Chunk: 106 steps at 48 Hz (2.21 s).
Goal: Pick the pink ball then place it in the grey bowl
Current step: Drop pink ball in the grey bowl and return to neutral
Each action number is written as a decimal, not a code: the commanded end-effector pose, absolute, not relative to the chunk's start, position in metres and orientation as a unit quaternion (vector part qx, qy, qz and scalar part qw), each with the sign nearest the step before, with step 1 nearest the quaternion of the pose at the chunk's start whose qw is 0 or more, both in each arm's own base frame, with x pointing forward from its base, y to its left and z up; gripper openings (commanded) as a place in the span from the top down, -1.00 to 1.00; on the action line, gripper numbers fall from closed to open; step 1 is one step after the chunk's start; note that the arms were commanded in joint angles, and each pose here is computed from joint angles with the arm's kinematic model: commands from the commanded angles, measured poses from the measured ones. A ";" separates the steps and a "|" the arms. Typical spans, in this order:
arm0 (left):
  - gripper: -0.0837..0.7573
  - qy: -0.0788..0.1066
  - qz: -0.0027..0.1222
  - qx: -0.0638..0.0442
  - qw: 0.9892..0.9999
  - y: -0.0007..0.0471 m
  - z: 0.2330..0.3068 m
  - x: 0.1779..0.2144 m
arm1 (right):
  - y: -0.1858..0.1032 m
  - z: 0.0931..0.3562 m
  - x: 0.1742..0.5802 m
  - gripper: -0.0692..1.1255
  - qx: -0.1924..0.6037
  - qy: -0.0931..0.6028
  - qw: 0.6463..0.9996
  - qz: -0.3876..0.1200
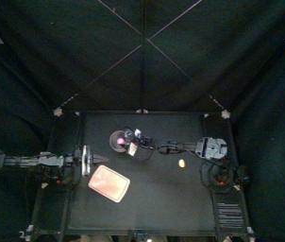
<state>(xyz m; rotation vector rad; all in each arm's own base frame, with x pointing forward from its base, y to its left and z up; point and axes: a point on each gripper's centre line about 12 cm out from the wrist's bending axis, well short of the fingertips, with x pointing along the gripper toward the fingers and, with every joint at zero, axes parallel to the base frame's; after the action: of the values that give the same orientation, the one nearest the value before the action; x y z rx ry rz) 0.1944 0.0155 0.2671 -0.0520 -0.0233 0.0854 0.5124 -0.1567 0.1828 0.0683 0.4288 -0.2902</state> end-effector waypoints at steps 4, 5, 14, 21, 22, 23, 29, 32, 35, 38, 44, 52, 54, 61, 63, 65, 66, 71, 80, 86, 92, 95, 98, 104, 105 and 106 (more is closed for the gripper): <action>0.66 -0.017 0.044 -0.024 0.999 0.0160 0.2700 0.1941 | -0.158 0.203 0.515 -0.59 0.039 0.189 0.970 -0.147; 0.66 -0.017 0.044 -0.024 0.999 0.0160 0.2700 0.1941 | -0.159 0.203 0.515 -0.63 0.041 0.190 0.970 -0.148; 0.66 -0.016 0.044 -0.026 0.999 0.0160 0.2688 0.1933 | -0.160 0.205 0.515 -0.74 0.048 0.182 0.970 -0.151; 0.66 -0.016 0.044 -0.027 0.999 0.0160 0.2678 0.1928 | -0.159 0.212 0.512 -0.74 0.048 0.166 0.973 -0.152; 0.66 -0.015 0.044 -0.026 0.999 0.0160 0.2678 0.1928 | -0.158 0.216 0.511 -0.74 0.047 0.160 0.974 -0.151; 0.66 -0.015 0.044 -0.027 0.999 0.0160 0.2675 0.1930 | -0.157 0.219 0.509 -0.74 0.046 0.157 0.975 -0.151; 0.66 -0.014 0.044 -0.026 0.999 0.0160 0.2666 0.1926 | -0.148 0.240 0.491 -0.74 0.041 0.125 0.980 -0.149; 0.66 -0.012 0.044 -0.026 0.999 0.0160 0.2656 0.1927 | -0.142 0.250 0.475 -0.74 0.039 0.105 0.983 -0.147; 0.66 -0.012 0.044 -0.026 0.999 0.0160 0.2653 0.1923 | -0.133 0.257 0.460 -0.74 0.040 0.089 0.985 -0.144; 0.66 -0.012 0.044 -0.026 0.999 0.0160 0.2653 0.1923 | -0.124 0.260 0.443 -0.74 0.041 0.074 0.986 -0.141; 0.66 -0.010 0.045 -0.027 0.999 0.0160 0.2634 0.1919 | -0.100 0.257 0.406 -0.75 0.037 0.052 0.990 -0.126; 0.67 -0.010 0.045 -0.027 0.999 0.0160 0.2617 0.1914 | -0.068 0.252 0.360 -0.75 0.033 0.028 0.994 -0.099; 0.67 -0.010 0.045 -0.027 0.999 0.0160 0.2617 0.1914 | -0.061 0.251 0.350 -0.75 0.032 0.025 0.995 -0.092; 0.67 -0.010 0.045 -0.028 0.999 0.0160 0.2617 0.1914 | -0.048 0.243 0.311 -0.74 0.031 0.029 0.996 -0.083; 0.67 -0.010 0.046 -0.027 0.999 0.0163 0.2617 0.1914 | -0.046 0.243 0.302 -0.74 0.032 0.027 0.996 -0.080; 0.67 -0.010 0.047 -0.028 0.998 0.0169 0.2617 0.1913 | -0.043 0.244 0.293 -0.74 0.030 0.022 0.996 -0.077; 0.67 -0.010 0.048 -0.027 0.998 0.0172 0.2617 0.1913 | -0.041 0.245 0.290 -0.74 0.029 0.019 0.997 -0.076; 0.67 -0.009 0.052 -0.027 0.998 0.0186 0.2600 0.1908 | -0.039 0.251 0.272 -0.74 0.026 0.003 0.997 -0.074; 0.67 -0.005 0.055 -0.027 0.998 0.0197 0.2569 0.1900 | -0.032 0.251 0.248 -0.74 0.030 -0.012 0.997 -0.067; 0.67 -0.003 0.055 -0.028 0.998 0.0197 0.2550 0.1896 | -0.029 0.251 0.242 -0.74 0.031 -0.016 0.997 -0.063; 0.67 -0.001 0.055 -0.028 0.998 0.0196 0.2532 0.1892 | -0.029 0.248 0.239 -0.74 0.031 -0.013 0.997 -0.065; 0.67 0.001 0.055 -0.028 0.998 0.0196 0.2519 0.1889 | -0.030 0.244 0.238 -0.74 0.033 -0.003 0.997 -0.067; 0.67 0.001 0.055 -0.029 0.998 0.0196 0.2519 0.1889 | -0.030 0.239 0.236 -0.74 0.036 0.010 0.997 -0.068; 0.67 0.002 0.055 -0.029 0.998 0.0196 0.2511 0.1887 | -0.028 0.228 0.234 -0.74 0.045 0.040 0.996 -0.067; 0.67 0.002 0.055 -0.028 0.998 0.0196 0.2517 0.1889 | -0.027 0.228 0.234 -0.74 0.047 0.041 0.996 -0.066; 0.67 0.003 0.055 -0.028 0.998 0.0196 0.2516 0.1889 | -0.026 0.228 0.234 -0.74 0.049 0.043 0.996 -0.064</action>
<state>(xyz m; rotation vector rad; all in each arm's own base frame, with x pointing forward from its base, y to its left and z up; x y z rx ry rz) 0.1872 0.0185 0.2459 -0.0564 0.0221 0.1060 0.2325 -0.0286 0.2242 0.0900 0.0913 -0.1384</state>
